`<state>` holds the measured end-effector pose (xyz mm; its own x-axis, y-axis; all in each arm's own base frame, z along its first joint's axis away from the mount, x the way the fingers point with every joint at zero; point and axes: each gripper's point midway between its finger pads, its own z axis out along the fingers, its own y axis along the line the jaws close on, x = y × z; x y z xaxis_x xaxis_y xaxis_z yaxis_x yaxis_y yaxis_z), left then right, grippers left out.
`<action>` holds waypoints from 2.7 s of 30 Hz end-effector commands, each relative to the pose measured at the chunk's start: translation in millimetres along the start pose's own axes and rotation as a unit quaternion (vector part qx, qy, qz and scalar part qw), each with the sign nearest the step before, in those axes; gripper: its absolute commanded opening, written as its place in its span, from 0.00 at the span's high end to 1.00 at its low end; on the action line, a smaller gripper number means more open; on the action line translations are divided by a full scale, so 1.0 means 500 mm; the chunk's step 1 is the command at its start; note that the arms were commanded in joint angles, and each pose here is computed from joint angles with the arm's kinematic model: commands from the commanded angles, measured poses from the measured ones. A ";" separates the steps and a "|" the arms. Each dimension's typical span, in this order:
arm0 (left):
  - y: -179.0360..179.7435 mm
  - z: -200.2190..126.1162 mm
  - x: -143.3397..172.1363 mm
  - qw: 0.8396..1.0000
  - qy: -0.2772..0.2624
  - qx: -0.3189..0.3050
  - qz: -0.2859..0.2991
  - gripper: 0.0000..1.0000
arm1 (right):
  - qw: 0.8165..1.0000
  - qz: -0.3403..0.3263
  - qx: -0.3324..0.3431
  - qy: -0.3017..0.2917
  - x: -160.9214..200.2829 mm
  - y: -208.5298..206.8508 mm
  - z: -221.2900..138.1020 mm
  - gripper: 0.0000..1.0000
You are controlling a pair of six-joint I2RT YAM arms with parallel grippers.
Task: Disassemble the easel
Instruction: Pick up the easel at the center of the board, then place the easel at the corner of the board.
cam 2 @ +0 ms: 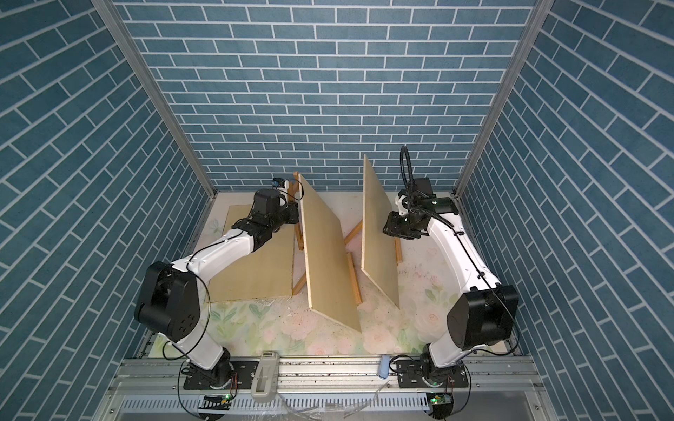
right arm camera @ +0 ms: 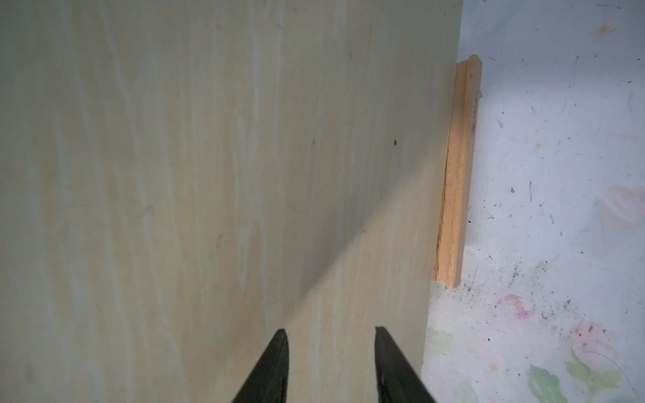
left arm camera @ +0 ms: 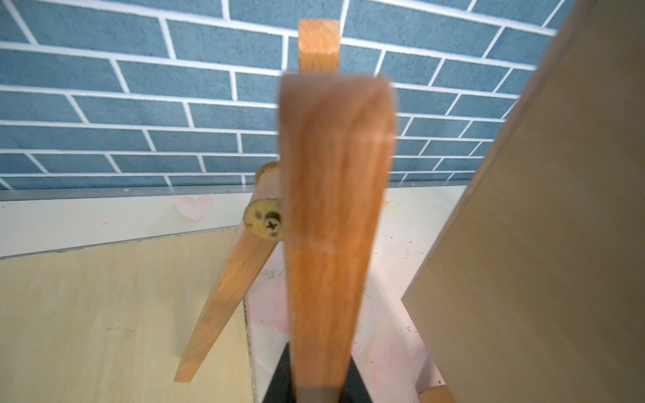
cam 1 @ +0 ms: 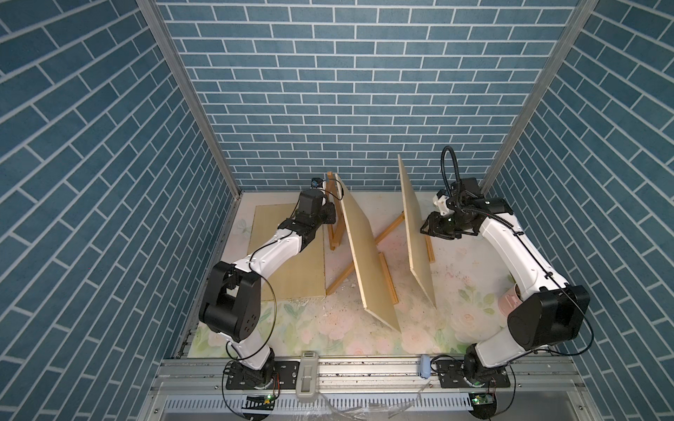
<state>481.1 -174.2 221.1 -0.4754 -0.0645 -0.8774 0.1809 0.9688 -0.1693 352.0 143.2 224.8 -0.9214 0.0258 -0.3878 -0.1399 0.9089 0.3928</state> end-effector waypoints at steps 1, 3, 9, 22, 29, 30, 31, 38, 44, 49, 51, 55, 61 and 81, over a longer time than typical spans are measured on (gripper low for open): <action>0.036 -0.043 -0.072 0.999 -0.041 -0.034 0.012 1.00 | 1.000 -0.020 -0.011 -0.010 0.002 0.011 -0.012 0.59; 0.049 -0.057 -0.082 0.998 -0.044 -0.043 0.016 1.00 | 1.000 -0.021 -0.013 -0.011 0.001 0.013 -0.013 0.58; 0.114 -0.136 -0.129 0.994 -0.066 -0.089 0.009 1.00 | 1.000 -0.023 -0.014 -0.016 -0.002 0.014 -0.012 0.58; 0.229 -0.446 -0.207 0.986 -0.078 -0.146 -0.021 1.00 | 0.997 -0.051 0.002 -0.054 -0.037 0.011 -0.033 0.59; 0.158 -0.580 -0.270 0.994 -0.084 -0.061 -0.021 1.00 | 0.992 -0.075 0.019 -0.103 -0.081 0.014 -0.076 0.61; 0.138 -0.603 -0.289 0.995 -0.094 -0.040 -0.017 1.00 | 0.990 -0.079 0.022 -0.113 -0.087 0.014 -0.087 0.61; 0.120 -0.620 -0.302 0.995 -0.097 -0.021 -0.014 1.00 | 0.989 -0.084 0.025 -0.122 -0.092 0.015 -0.095 0.62; 0.024 -0.725 -0.374 0.988 -0.129 0.079 0.001 1.00 | 0.969 -0.125 0.016 -0.212 -0.123 0.048 -0.184 0.63; -0.025 -0.763 -0.416 0.978 -0.154 0.142 -0.003 1.00 | 0.934 -0.159 -0.040 -0.318 -0.146 0.127 -0.302 0.66; -0.058 -0.746 -0.443 0.966 -0.157 0.206 -0.022 1.00 | 0.904 -0.215 -0.099 -0.357 -0.153 0.249 -0.378 0.67; -0.067 -0.741 -0.453 0.961 -0.161 0.225 -0.027 1.00 | 0.890 -0.239 -0.121 -0.369 -0.151 0.303 -0.397 0.67; -0.079 -0.727 -0.468 0.952 -0.163 0.256 -0.041 1.00 | 0.858 -0.294 -0.166 -0.388 -0.141 0.418 -0.423 0.68; -0.095 -0.724 -0.488 0.941 -0.173 0.288 -0.049 1.00 | 0.822 -0.374 -0.209 -0.375 -0.115 0.569 -0.400 0.67; -0.152 -0.691 -0.463 0.929 -0.134 0.342 -0.044 1.00 | 0.782 -0.452 -0.202 -0.380 -0.129 0.726 -0.337 0.65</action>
<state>292.1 -143.5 564.6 -0.3927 -0.2828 -0.8751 0.6203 0.6211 -0.4791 296.9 399.9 532.1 0.0334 -0.1436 -0.9891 -0.8670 0.4881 -0.1002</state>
